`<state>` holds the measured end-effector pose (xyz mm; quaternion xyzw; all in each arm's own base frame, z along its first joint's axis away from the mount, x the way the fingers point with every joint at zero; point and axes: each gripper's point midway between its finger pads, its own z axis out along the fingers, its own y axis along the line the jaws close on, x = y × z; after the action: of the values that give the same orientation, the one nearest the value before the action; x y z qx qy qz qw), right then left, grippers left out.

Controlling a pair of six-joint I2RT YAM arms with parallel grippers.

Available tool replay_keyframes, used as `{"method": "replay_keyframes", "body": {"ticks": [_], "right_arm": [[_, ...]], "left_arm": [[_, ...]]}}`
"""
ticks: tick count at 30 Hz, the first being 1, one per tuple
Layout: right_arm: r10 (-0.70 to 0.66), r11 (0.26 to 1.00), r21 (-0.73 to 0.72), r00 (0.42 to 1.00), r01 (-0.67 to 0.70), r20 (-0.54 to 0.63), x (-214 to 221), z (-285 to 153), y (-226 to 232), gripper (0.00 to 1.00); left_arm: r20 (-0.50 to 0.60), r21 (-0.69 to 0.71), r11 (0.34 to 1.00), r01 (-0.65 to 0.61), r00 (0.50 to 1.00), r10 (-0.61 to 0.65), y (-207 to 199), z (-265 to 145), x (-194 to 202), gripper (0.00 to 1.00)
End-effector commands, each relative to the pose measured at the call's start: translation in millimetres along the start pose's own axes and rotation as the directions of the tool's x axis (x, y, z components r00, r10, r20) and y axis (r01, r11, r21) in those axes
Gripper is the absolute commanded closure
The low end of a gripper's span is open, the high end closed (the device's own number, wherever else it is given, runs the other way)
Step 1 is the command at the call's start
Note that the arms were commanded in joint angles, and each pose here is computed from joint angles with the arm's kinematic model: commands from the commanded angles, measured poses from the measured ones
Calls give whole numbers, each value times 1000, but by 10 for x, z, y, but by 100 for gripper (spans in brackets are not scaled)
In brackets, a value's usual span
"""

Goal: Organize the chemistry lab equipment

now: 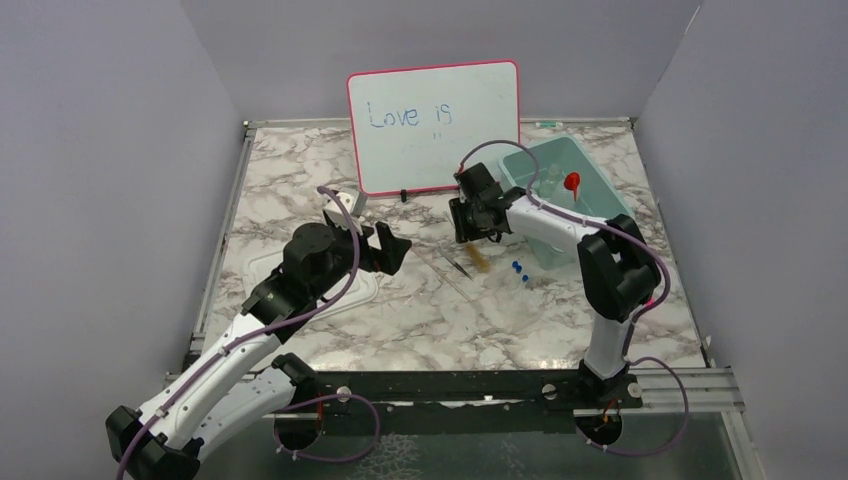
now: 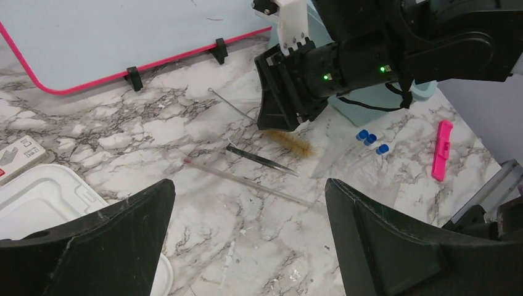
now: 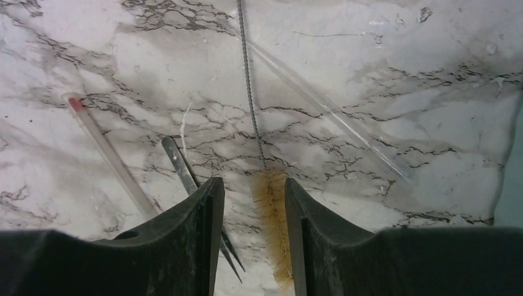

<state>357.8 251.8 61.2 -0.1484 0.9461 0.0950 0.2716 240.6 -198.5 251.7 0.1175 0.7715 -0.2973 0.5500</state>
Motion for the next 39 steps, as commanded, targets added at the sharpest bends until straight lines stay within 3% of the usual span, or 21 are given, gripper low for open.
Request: {"method": "replay_keyframes", "body": {"ticks": [1,12,18,20,31,36,39], "right_arm": [[-10,1000,3,1000,10,14,-81,195,26,57],[-93,995,18,994,94,-51,25,442,-24,69],[-119,993,13,990,121,-77,72,460,-33,96],[-118,993,1,991,118,-64,30,414,-2,99],[-90,968,-211,975,134,204,-703,-513,458,99],[-111,978,-125,927,165,358,-1119,-1103,331,99],[-136,988,-3,888,153,439,-1367,-1440,74,99]], "left_arm": [[-13,8,1000,10,1000,-10,13,19,83,6],[-24,-11,1000,1,1000,-1,55,26,118,6],[-2,-62,998,7,1000,-7,138,-32,68,7],[8,-73,997,12,1000,-12,156,-51,56,7],[18,-86,996,32,999,-31,174,-77,48,7],[27,-94,995,37,999,-35,190,-95,41,7],[24,-96,995,39,999,-36,193,-89,51,7]]}}
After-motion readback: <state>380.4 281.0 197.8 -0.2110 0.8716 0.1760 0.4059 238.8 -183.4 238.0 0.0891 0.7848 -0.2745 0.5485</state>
